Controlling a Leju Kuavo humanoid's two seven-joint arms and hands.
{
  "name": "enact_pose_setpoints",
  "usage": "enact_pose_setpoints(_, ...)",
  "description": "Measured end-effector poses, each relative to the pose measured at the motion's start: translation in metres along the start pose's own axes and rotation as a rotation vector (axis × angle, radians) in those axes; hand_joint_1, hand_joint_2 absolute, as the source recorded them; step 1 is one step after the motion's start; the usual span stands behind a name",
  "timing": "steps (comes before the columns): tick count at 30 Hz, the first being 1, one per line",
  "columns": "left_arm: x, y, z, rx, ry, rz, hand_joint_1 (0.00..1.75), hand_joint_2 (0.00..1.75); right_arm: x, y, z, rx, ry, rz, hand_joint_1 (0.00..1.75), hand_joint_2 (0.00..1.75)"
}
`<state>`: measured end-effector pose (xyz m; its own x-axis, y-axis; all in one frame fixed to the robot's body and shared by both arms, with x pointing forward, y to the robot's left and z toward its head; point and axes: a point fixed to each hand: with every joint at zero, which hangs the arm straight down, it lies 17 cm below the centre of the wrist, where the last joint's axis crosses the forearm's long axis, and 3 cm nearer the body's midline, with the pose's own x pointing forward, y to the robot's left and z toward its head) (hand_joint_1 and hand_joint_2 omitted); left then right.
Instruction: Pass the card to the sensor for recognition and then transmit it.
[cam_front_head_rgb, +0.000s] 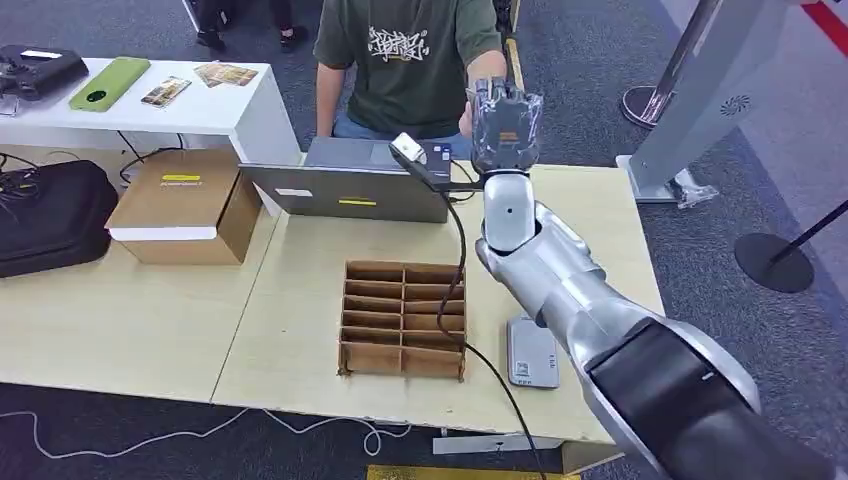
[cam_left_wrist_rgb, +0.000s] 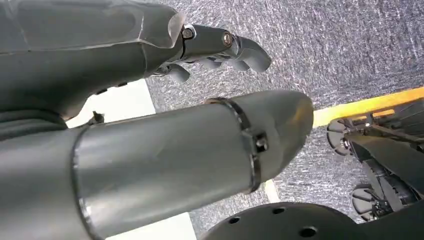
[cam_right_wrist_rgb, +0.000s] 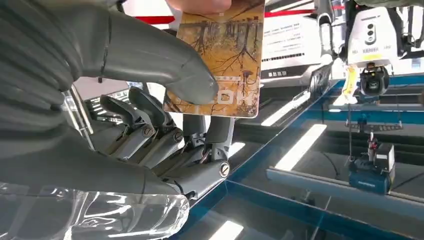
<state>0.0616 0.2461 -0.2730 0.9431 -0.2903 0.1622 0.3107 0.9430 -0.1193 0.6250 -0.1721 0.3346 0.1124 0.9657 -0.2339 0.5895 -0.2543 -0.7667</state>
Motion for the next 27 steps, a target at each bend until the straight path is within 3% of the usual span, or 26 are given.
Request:
enact_pose_setpoints(14,0.002,-0.001,0.000,-0.007,-0.002,-0.013,0.00,0.00,-0.006,0.005,0.001,0.008,0.009,0.012,1.75,1.75)
enact_pose_setpoints(15,0.003,-0.001,0.000,-0.008,-0.002,-0.013,0.00,0.00,-0.006,0.005,0.001,0.008,0.008,0.012,0.58,1.75)
enact_pose_setpoints(16,0.003,-0.001,0.000,-0.008,-0.002,-0.013,0.00,0.00,-0.006,0.005,0.001,0.011,0.008,0.014,0.58,1.75)
enact_pose_setpoints(17,0.003,-0.001,0.000,-0.008,-0.002,-0.013,0.00,0.00,-0.006,0.007,0.001,0.017,0.007,0.016,0.00,1.75)
enact_pose_setpoints(27,0.004,-0.001,0.000,-0.008,-0.004,-0.005,0.00,0.00,-0.008,0.019,0.004,0.082,0.005,0.057,0.00,1.75)
